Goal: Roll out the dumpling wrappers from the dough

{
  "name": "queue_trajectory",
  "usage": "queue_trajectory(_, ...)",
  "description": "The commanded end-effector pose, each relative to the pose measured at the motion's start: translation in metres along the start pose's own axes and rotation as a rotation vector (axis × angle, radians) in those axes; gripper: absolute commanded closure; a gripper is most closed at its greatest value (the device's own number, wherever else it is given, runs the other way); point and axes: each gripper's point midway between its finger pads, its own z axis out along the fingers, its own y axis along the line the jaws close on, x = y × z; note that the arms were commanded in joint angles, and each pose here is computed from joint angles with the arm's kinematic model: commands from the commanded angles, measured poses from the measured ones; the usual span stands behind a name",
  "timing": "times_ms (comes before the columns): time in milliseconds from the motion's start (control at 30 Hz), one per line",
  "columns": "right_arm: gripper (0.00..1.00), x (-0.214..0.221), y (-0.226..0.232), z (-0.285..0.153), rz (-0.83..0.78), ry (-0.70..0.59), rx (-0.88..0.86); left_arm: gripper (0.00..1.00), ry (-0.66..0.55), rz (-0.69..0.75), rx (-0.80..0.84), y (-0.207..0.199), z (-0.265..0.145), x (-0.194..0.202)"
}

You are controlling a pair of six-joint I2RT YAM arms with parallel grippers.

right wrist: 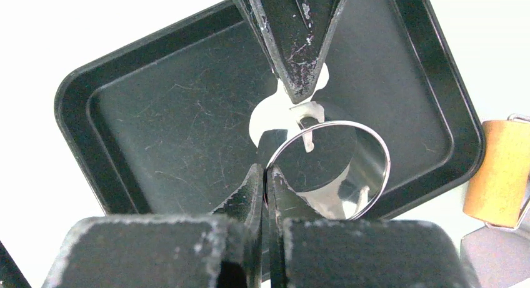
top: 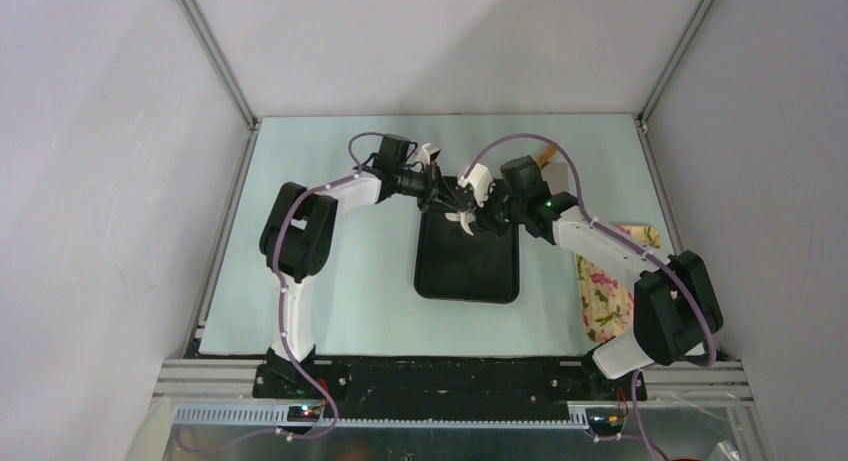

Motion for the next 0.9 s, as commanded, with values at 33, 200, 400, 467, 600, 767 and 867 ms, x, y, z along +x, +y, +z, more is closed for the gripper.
queue_trajectory(33,1.0,-0.01,-0.005,0.008,-0.035,-0.03,0.027,1.0,-0.004,0.053,0.063,-0.028,-0.011,0.001)
queue_trajectory(200,1.0,0.001,-0.012,0.008,-0.006,-0.01,0.018,1.0,-0.004,0.058,0.079,-0.034,-0.014,0.002)
queue_trajectory(400,1.0,0.013,-0.012,0.013,0.008,0.016,-0.004,1.0,-0.007,0.081,0.114,-0.048,-0.018,0.001)
queue_trajectory(467,1.0,0.013,-0.01,0.015,0.011,0.014,-0.011,1.0,-0.007,0.082,0.12,-0.051,-0.019,0.002)
queue_trajectory(600,1.0,0.01,-0.006,0.017,0.001,0.01,-0.015,1.0,-0.015,0.087,0.13,-0.055,-0.022,0.0)
queue_trajectory(767,1.0,0.014,-0.001,0.022,-0.001,0.029,-0.026,1.0,-0.029,0.087,0.143,-0.059,-0.028,-0.003)
queue_trajectory(867,1.0,0.019,0.001,0.024,0.006,0.046,-0.034,1.0,-0.034,0.089,0.149,-0.062,-0.03,-0.003)
